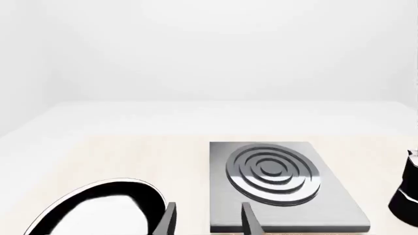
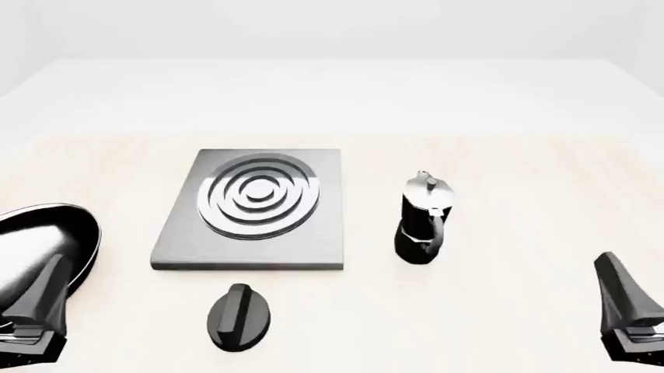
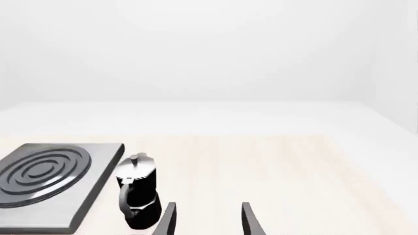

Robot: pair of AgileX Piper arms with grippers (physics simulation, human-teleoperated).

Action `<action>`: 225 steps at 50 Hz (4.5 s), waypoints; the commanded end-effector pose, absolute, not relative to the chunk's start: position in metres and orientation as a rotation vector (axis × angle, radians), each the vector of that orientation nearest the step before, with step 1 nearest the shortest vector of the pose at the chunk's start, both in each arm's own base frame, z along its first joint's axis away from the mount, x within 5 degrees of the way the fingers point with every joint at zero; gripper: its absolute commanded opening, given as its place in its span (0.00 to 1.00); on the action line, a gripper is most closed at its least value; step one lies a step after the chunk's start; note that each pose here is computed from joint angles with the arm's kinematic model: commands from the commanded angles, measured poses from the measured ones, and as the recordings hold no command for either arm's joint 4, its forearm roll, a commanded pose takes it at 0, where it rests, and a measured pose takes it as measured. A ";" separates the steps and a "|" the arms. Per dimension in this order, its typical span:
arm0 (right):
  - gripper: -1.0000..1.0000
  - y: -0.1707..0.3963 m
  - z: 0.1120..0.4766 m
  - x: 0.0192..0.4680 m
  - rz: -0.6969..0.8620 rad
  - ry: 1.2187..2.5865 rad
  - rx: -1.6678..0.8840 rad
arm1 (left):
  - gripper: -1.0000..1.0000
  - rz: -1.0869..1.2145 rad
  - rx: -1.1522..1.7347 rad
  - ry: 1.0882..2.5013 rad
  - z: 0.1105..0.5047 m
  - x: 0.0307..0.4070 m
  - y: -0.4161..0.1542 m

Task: Turn on the stove and put the frying pan on it.

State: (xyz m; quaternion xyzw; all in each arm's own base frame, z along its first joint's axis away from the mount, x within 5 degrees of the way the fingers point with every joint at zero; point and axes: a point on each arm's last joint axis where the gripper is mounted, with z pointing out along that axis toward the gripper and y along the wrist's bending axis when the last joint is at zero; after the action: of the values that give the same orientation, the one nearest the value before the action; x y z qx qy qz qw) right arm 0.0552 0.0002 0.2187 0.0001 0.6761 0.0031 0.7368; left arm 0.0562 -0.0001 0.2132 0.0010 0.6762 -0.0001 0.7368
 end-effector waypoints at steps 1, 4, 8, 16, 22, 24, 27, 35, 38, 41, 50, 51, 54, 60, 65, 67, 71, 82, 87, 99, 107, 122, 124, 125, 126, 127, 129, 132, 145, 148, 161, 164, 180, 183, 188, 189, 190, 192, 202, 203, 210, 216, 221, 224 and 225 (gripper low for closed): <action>1.00 0.000 0.213 0.057 0.001 1.490 0.001 | 1.00 -0.005 0.007 1.493 0.214 0.056 0.000; 1.00 0.001 0.212 0.057 0.005 1.500 -0.015 | 1.00 -0.010 0.024 1.501 0.215 0.056 -0.001; 1.00 0.002 0.212 0.057 0.016 1.504 -0.032 | 1.00 -0.029 0.044 1.527 0.214 0.055 -0.003; 1.00 0.003 0.211 0.057 0.030 1.511 -0.053 | 1.00 -0.084 0.110 1.611 0.215 0.055 -0.007; 1.00 0.004 0.210 0.057 0.040 1.523 -0.065 | 1.00 -0.147 0.197 1.701 0.223 0.055 -0.012; 1.00 0.004 0.210 0.057 0.042 1.523 -0.065 | 1.00 -0.165 0.193 1.724 0.224 0.057 -0.013; 1.00 0.004 0.210 0.057 0.046 1.525 -0.074 | 1.00 -0.197 0.243 1.772 0.225 0.060 -0.017; 1.00 0.005 0.210 0.057 0.054 1.526 -0.092 | 1.00 -0.212 0.367 1.836 0.238 0.056 -0.020; 1.00 0.006 0.210 0.057 0.055 1.526 -0.094 | 1.00 -0.211 0.408 1.854 0.242 0.054 -0.021; 1.00 0.006 0.210 0.057 0.055 1.528 -0.099 | 1.00 -0.147 0.481 1.845 0.243 0.051 -0.020; 1.00 0.006 0.210 0.057 0.058 1.532 -0.108 | 1.00 -0.217 0.522 1.947 0.241 0.057 -0.026; 1.00 0.006 0.209 0.057 0.058 1.533 -0.109 | 1.00 -0.233 0.522 1.966 0.239 0.058 -0.028; 1.00 0.006 0.209 0.057 0.059 1.534 -0.110 | 1.00 -0.256 0.543 1.994 0.235 0.060 -0.031; 1.00 0.006 0.209 0.058 0.060 1.537 -0.113 | 1.00 -0.275 0.566 2.025 0.223 0.065 -0.035; 1.00 0.006 0.208 0.058 0.059 1.542 -0.115 | 1.00 -0.333 0.576 2.055 0.210 0.069 -0.043; 1.00 0.006 0.208 0.058 0.056 1.543 -0.117 | 1.00 -0.345 0.569 2.062 0.208 0.071 -0.044; 1.00 0.006 0.208 0.058 0.053 1.543 -0.116 | 1.00 -0.365 0.573 2.069 0.198 0.073 -0.048; 1.00 0.006 0.208 0.057 0.049 1.544 -0.118 | 1.00 -0.377 0.600 2.075 0.188 0.079 -0.054; 1.00 0.006 0.208 0.057 0.047 1.544 -0.116 | 1.00 -0.382 0.594 2.081 0.182 0.083 -0.057; 1.00 0.006 0.208 0.056 0.042 1.545 -0.111 | 1.00 -0.375 0.592 2.092 0.168 0.094 -0.064; 1.00 0.005 0.208 0.057 0.039 1.545 -0.106 | 1.00 -0.366 0.601 2.095 0.161 0.100 -0.068; 1.00 0.005 0.207 0.057 0.034 1.551 -0.101 | 1.00 -0.366 0.597 2.122 0.140 0.111 -0.076; 1.00 0.005 0.207 0.057 0.035 1.551 -0.100 | 1.00 -0.364 0.599 2.122 0.139 0.113 -0.077; 1.00 0.005 0.207 0.057 0.035 1.551 -0.100 | 1.00 -0.364 0.599 2.122 0.139 0.113 -0.077; 1.00 0.005 0.207 0.057 0.035 1.551 -0.100 | 1.00 -0.365 0.598 2.122 0.139 0.113 -0.077; 1.00 0.005 0.207 0.057 0.034 1.552 -0.100 | 1.00 -0.368 0.596 2.123 0.139 0.114 -0.078; 1.00 0.005 0.207 0.058 0.033 1.551 -0.099 | 1.00 -0.369 0.599 2.123 0.137 0.115 -0.079; 1.00 0.005 0.208 0.058 0.032 1.551 -0.098 | 1.00 -0.373 0.604 2.125 0.133 0.118 -0.082; 1.00 0.004 0.207 0.058 0.025 1.557 -0.094 | 1.00 -0.376 0.623 2.129 0.127 0.124 -0.089; 1.00 0.004 0.207 0.059 0.023 1.558 -0.094 | 1.00 -0.375 0.627 2.130 0.125 0.126 -0.090; 1.00 0.004 0.208 0.062 0.017 1.561 -0.093 | 1.00 -0.382 0.636 2.137 0.117 0.131 -0.096; 1.00 0.004 0.208 0.062 0.016 1.564 -0.091 | 1.00 -0.384 0.642 2.136 0.116 0.132 -0.098; 1.00 0.004 0.207 0.060 0.015 1.562 -0.086 | 1.00 -0.423 0.699 2.122 0.118 0.125 -0.105; 1.00 0.004 0.207 0.060 0.014 1.561 -0.085 | 1.00 -0.438 0.712 2.115 0.121 0.123 -0.108; 1.00 0.004 0.207 0.059 0.013 1.562 -0.082 | 1.00 -0.454 0.741 2.104 0.124 0.121 -0.112; 1.00 0.004 0.207 0.060 0.013 1.563 -0.082 | 1.00 -0.457 0.744 2.102 0.125 0.121 -0.113; 1.00 0.004 0.207 0.060 0.013 1.562 -0.081 | 1.00 -0.460 0.748 2.099 0.126 0.121 -0.113; 1.00 0.004 0.207 0.059 0.014 1.562 -0.081 | 1.00 -0.468 0.761 2.092 0.128 0.120 -0.116; 1.00 0.003 0.207 0.059 0.011 1.561 -0.077 | 1.00 -0.514 0.802 2.066 0.139 0.115 -0.125; 1.00 0.003 0.207 0.059 0.012 1.561 -0.076 | 1.00 -0.514 0.801 2.063 0.141 0.115 -0.125; 1.00 0.003 0.208 0.059 0.012 1.558 -0.075 | 1.00 -0.546 0.817 2.038 0.153 0.113 -0.130; 1.00 0.003 0.207 0.058 0.012 1.557 -0.074 | 1.00 -0.567 0.838 2.005 0.167 0.110 -0.133; 1.00 0.003 0.208 0.057 0.010 1.554 -0.072 | 1.00 -0.569 0.844 1.992 0.172 0.108 -0.131; 1.00 0.003 0.208 0.057 0.013 1.553 -0.071 | 1.00 -0.574 0.848 1.987 0.176 0.104 -0.128; 1.00 0.003 0.208 0.057 0.014 1.552 -0.072 | 1.00 -0.578 0.849 1.984 0.177 0.103 -0.128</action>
State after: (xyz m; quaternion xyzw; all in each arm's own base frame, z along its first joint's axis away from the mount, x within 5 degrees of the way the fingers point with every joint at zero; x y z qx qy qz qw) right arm 0.0581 0.0032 0.2075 -0.0333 0.7018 0.0054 0.7116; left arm 0.1103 -0.1294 0.1631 0.3322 0.8087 -0.2221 0.4317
